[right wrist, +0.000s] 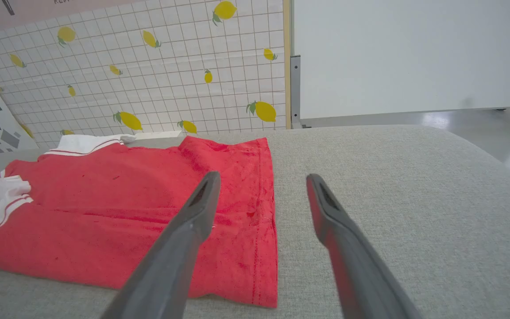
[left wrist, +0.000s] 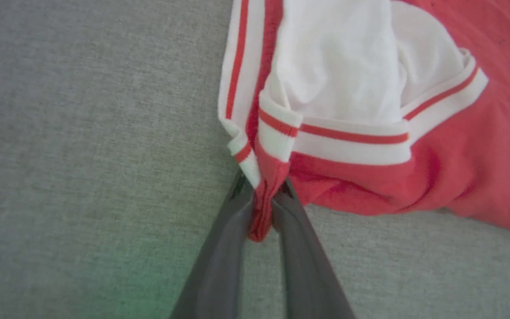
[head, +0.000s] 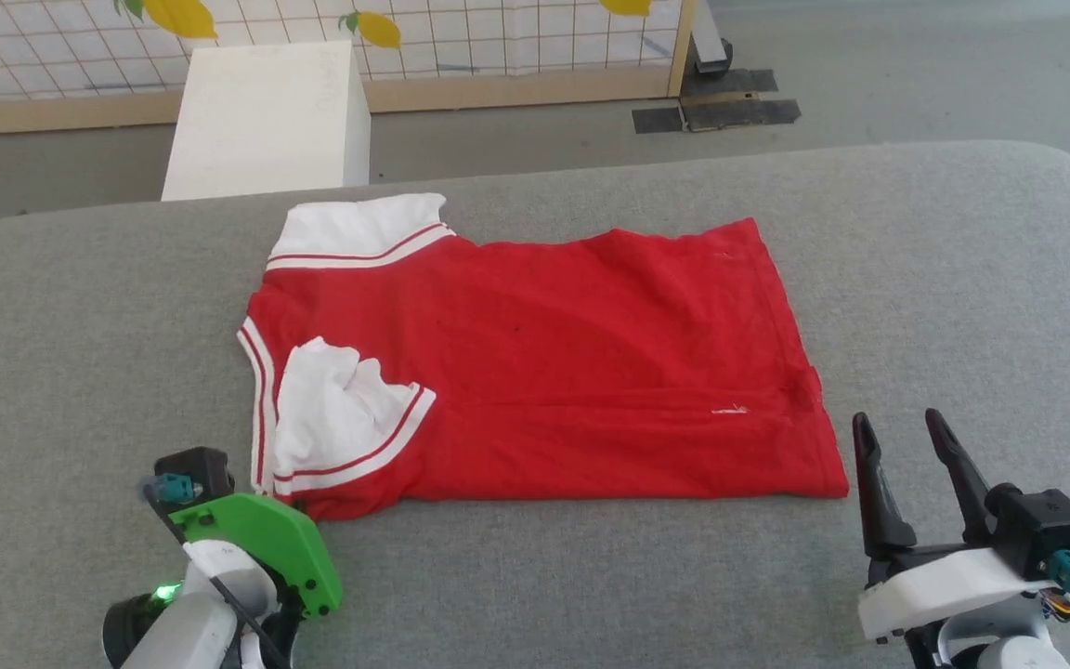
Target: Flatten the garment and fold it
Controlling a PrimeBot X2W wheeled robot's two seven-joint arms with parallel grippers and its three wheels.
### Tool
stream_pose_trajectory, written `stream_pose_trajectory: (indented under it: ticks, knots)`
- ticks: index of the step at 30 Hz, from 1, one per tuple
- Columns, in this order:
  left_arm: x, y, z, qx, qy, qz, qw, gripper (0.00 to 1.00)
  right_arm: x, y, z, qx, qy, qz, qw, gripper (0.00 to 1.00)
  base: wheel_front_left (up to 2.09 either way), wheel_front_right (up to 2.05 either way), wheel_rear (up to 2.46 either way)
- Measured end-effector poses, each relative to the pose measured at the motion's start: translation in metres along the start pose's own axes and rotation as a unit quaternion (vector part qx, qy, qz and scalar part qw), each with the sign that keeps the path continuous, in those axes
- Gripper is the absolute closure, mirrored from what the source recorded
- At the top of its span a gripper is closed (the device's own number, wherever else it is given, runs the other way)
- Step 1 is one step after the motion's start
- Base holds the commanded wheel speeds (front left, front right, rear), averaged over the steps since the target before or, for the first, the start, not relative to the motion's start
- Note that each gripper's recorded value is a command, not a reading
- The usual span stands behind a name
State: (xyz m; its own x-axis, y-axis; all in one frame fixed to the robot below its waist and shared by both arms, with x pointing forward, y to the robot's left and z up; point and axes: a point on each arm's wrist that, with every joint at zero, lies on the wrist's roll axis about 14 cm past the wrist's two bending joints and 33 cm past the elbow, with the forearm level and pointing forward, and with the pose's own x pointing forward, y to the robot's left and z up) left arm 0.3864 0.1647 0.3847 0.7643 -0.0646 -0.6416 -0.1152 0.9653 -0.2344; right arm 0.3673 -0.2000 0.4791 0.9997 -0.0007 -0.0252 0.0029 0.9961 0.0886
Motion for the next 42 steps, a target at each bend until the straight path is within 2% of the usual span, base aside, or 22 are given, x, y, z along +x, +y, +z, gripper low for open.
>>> stream_pose_trajectory:
  ticks: [4,7,9,16,21,22,23,24,25,26,28,29,36,38,42]
  knots:
    - [0.000,0.000,0.001,-0.002,-0.006,-0.002,1.000,1.00,0.004,-0.003,-0.009,0.008,0.021,-0.006,1.000,0.00,0.00,0.00,0.00]
    - [-0.002,0.000,0.002,-0.002,-0.013,-0.003,1.000,1.00,0.011,-0.003,-0.027,0.017,0.076,-0.005,0.997,0.00,0.00,0.00,0.00]
    - [-0.003,0.000,0.001,-0.002,-0.017,-0.005,1.000,1.00,0.013,-0.002,-0.045,0.022,0.135,-0.004,0.991,0.00,0.00,0.00,0.00]
    - [-0.004,0.001,0.001,-0.001,-0.027,-0.010,1.000,1.00,0.013,0.000,-0.091,0.044,0.311,-0.004,0.949,0.00,0.00,0.00,0.00]
    - [-0.003,0.001,0.001,-0.001,-0.030,-0.013,0.999,1.00,0.010,0.001,-0.104,0.021,0.392,0.000,0.920,0.00,0.00,0.00,0.00]
    - [-0.003,0.002,0.001,-0.001,-0.031,-0.013,0.999,1.00,0.009,0.001,-0.105,0.019,0.406,0.000,0.914,0.10,0.00,0.00,0.00]
    - [-0.003,0.002,0.001,-0.002,-0.031,-0.014,0.999,1.00,0.008,0.001,-0.106,0.017,0.417,0.000,0.909,0.53,0.00,0.00,0.00]
    - [-0.003,0.002,0.000,-0.003,-0.031,-0.014,0.999,1.00,0.007,0.001,-0.105,0.016,0.427,0.001,0.904,0.67,0.00,0.00,0.00]
    - [-0.003,0.002,0.000,-0.004,-0.032,-0.013,0.999,1.00,0.007,0.001,-0.104,0.014,0.433,0.002,0.901,0.90,0.00,0.00,0.00]
    - [-0.003,0.002,0.001,-0.005,-0.034,-0.014,0.999,1.00,0.007,0.001,-0.103,0.009,0.438,0.002,0.899,1.00,0.00,0.00,0.00]
    - [-0.003,0.002,0.002,-0.005,-0.040,-0.014,0.999,1.00,0.008,0.003,-0.100,0.007,0.433,0.005,0.901,1.00,0.00,0.00,0.00]
    - [-0.004,0.002,0.002,-0.003,-0.044,-0.014,0.999,1.00,0.011,0.005,-0.096,0.007,0.422,0.007,0.907,1.00,0.00,0.00,0.00]
    - [-0.014,0.005,0.026,0.014,-0.117,-0.012,0.993,1.00,0.027,0.004,-0.054,0.028,0.281,0.006,0.959,1.00,0.00,0.00,0.00]
    - [-0.019,0.008,0.032,0.022,-0.137,-0.007,0.990,1.00,0.024,0.003,-0.049,0.035,0.256,0.005,0.966,1.00,0.00,0.00,0.00]
    - [-0.038,0.022,0.025,0.051,-0.144,0.016,0.988,1.00,0.001,-0.002,-0.050,0.044,0.244,-0.003,0.969,1.00,0.00,0.00,0.00]
